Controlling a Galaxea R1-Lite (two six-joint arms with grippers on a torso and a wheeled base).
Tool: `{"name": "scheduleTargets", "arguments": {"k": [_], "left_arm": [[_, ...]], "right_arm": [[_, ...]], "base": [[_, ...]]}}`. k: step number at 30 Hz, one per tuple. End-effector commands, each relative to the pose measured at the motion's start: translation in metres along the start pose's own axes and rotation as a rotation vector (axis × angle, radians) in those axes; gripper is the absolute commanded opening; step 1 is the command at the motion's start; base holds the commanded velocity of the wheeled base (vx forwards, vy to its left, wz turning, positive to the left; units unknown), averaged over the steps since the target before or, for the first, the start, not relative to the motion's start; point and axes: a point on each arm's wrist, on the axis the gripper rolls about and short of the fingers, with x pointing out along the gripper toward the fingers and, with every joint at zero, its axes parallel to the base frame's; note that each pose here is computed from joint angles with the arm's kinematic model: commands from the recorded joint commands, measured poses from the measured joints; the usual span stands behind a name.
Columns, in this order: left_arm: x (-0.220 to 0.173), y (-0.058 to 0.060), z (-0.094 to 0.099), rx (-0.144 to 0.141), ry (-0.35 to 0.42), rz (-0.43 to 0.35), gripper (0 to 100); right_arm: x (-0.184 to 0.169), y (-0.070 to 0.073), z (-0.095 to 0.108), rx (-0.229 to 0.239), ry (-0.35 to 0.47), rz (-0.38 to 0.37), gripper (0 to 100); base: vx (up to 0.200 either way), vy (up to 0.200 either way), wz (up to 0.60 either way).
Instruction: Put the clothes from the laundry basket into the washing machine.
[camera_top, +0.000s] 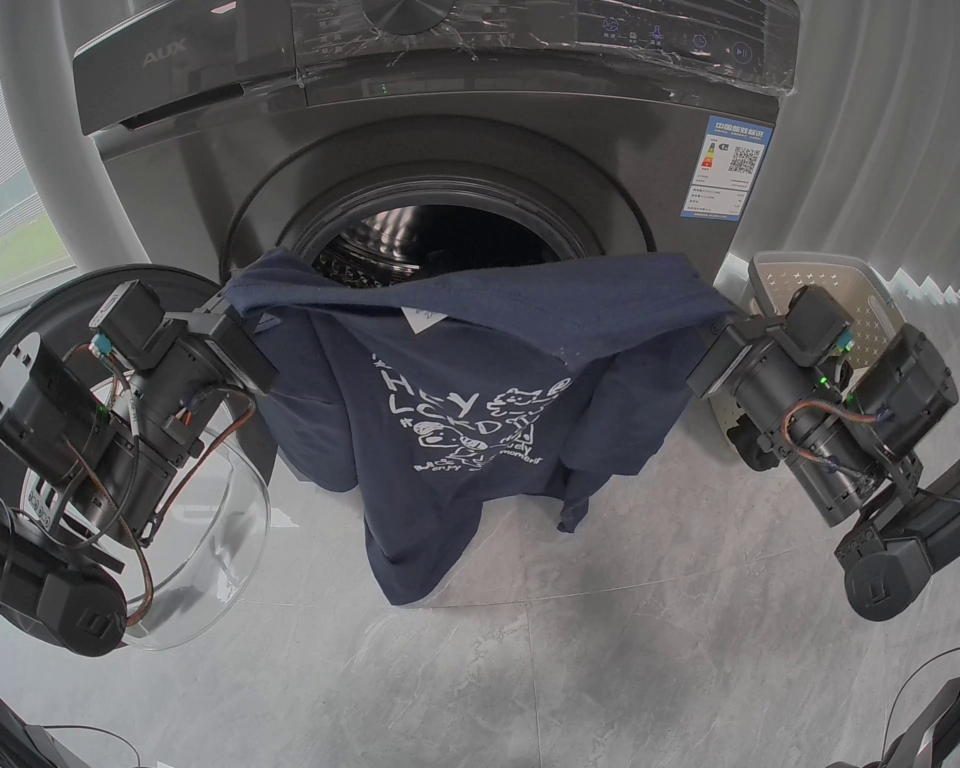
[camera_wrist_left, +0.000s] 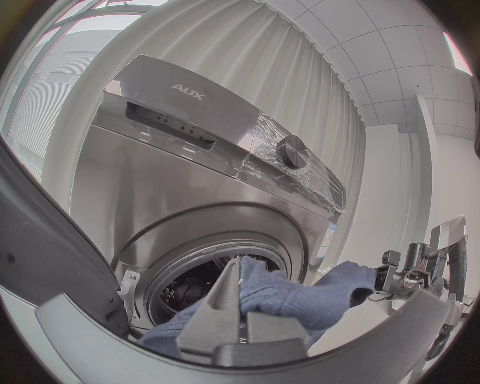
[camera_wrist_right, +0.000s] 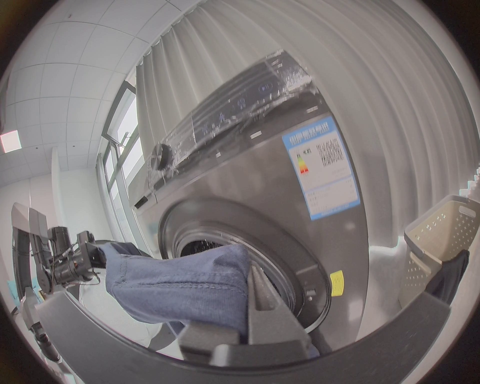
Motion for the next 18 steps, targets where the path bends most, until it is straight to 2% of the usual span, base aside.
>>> {"name": "scheduleTargets", "arguments": {"k": [1, 10, 18], "left_arm": [[0.0017, 0.0002, 0.0036, 0.002, -0.017, -0.001, 0], [0.0055, -0.0006, 0.0126, 0.002, -0.058, 0.004, 0], [0.0059, -0.0004, 0.009, 0.001, -0.045, 0.003, 0]], "right_arm": [[-0.0013, 0.0012, 0.0166, 0.0, -0.05, 0.004, 0], [0.0, -0.0002, 0.0219, -0.014, -0.071, 0.0, 0], [0.0005, -0.004, 0.0231, -0.02, -0.076, -0.012, 0]], "base": [[0.0, 0.0, 0.0], [0.0, 0.0, 0.0], [0.0, 0.0, 0.0]]}}
